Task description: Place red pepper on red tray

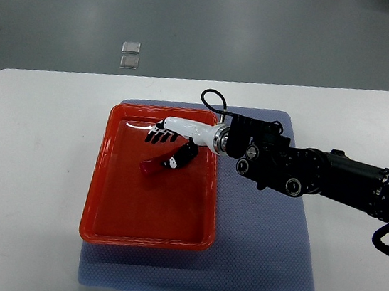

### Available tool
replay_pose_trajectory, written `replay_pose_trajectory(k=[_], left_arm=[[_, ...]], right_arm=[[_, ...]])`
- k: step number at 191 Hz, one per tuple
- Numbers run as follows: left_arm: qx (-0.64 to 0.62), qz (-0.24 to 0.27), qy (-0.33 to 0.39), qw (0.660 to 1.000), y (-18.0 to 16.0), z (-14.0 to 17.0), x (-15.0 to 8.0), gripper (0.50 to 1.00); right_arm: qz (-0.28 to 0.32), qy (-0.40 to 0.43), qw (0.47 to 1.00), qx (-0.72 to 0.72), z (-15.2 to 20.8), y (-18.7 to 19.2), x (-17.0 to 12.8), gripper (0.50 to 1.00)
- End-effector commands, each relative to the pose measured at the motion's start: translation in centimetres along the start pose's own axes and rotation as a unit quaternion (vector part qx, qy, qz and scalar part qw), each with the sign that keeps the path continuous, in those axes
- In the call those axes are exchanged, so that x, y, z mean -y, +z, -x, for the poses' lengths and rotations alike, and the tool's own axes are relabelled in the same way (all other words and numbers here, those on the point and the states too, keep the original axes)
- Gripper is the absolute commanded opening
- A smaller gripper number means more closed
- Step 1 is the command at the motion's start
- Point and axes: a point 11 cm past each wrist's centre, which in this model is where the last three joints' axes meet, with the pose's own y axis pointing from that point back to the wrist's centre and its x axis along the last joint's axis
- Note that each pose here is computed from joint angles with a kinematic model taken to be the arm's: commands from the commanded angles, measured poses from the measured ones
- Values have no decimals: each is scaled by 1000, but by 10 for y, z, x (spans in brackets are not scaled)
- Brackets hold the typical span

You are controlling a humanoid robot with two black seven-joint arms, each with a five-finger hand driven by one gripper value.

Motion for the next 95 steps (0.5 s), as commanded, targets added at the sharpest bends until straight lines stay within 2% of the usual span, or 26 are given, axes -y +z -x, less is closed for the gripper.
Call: replay_pose_trajectory(k=[1, 30, 53, 73, 95], left_arm=[[0, 0, -1, 1000, 0, 0, 0, 1000], [0, 0, -1, 1000, 0, 0, 0, 1000], [0, 0, 0, 1000, 0, 0, 0, 1000], [0, 0, 0, 1000, 0, 0, 0, 1000], [0, 0, -1, 1000, 0, 0, 0, 1000]], right_arm=[[-6, 9, 1000, 8, -7, -5, 0, 823], [-35, 54, 996, 63, -34, -20, -2, 825], [-78, 114, 972, 189, -66, -27, -10, 825], [-132, 179, 915, 338, -97, -20, -26, 825], [-178, 254, 806, 504, -124, 14, -52, 825]])
